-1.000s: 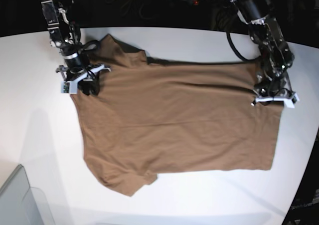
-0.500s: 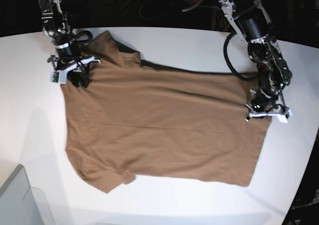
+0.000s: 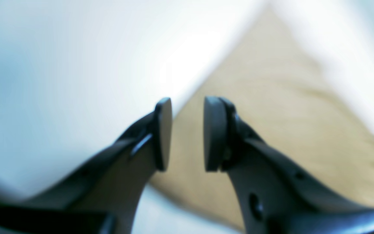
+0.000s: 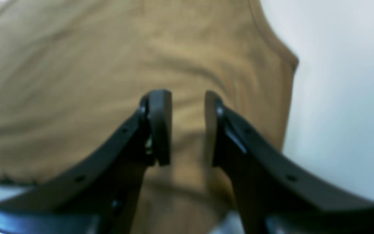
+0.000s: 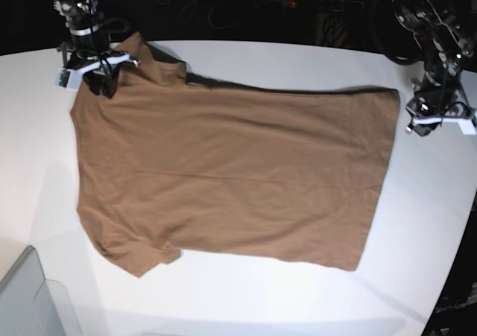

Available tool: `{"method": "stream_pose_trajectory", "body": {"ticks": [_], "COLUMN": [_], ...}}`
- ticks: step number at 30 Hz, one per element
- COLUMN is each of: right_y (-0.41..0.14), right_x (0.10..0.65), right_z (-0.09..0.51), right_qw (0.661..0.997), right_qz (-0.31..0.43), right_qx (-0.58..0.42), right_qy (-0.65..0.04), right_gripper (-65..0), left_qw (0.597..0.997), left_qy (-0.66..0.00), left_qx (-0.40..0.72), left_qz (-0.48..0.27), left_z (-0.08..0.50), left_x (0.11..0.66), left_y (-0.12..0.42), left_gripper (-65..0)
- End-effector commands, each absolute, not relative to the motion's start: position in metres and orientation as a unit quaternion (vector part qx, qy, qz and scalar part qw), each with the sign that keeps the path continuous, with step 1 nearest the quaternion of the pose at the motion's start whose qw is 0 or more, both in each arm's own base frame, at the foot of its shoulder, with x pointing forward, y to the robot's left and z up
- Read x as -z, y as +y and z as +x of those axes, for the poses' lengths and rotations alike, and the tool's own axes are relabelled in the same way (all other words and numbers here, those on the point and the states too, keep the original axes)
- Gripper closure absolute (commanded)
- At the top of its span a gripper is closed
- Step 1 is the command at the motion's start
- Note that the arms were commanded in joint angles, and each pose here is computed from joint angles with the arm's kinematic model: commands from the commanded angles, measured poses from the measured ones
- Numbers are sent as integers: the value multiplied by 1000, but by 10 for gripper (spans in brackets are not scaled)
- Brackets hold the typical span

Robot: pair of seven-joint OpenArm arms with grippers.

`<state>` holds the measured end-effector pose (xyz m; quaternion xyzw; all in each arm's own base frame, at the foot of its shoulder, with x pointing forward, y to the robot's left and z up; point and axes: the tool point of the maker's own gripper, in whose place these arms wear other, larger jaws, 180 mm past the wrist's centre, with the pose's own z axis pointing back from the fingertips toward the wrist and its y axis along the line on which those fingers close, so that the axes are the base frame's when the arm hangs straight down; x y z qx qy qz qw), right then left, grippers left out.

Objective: Layout the t-shirt on the table in an organized manner, then fold the t-shirt properly
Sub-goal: 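Drag the shirt edge with both grippers away from the hem to square it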

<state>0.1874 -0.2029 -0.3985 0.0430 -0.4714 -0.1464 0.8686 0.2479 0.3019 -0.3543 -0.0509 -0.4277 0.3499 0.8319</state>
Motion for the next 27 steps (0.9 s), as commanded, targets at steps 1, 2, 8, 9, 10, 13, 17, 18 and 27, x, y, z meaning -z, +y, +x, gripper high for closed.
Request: {"method": "stream_pose_trajectory", "body": {"ticks": [1, 2, 8, 9, 10, 13, 17, 18, 27], "right_y": [-204, -202, -199, -199, -199, -198, -194, -194, -185], "right_x": [383, 383, 383, 383, 384, 388, 391, 392, 406], "right_z": [191, 185, 165, 164, 163, 155, 149, 148, 128], "right_qw": [856, 859, 866, 867, 867, 869, 872, 873, 881], "right_qz": [44, 44, 44, 43, 43, 43, 45, 45, 48], "right_qx": [141, 140, 140, 140, 141, 154, 158, 159, 184], "right_qy": [-495, -490, -478, -477, -475, -468, -461, -459, -433], "right_gripper": [-185, -185, -204, -223, -244, -293, -306, -308, -311], "left_qw": [825, 827, 839, 843, 845, 855, 868, 869, 888], "left_qy": [-444, -436, -406, -399, -396, -376, -359, -360, -318], "left_qx": [-346, -351, -361, -360, -357, -353, -335, -331, -317], "left_qz": [-55, -46, -33, -39, -41, -53, -79, -82, -95], "left_z": [250, 241, 221, 222, 223, 225, 239, 242, 243], "left_x": [345, 350, 369, 374, 378, 393, 407, 406, 434], "left_y": [306, 311, 320, 315, 313, 302, 278, 275, 261], "left_gripper": [-176, -195, -479, -507, -510, -475, -363, -346, -335]}}
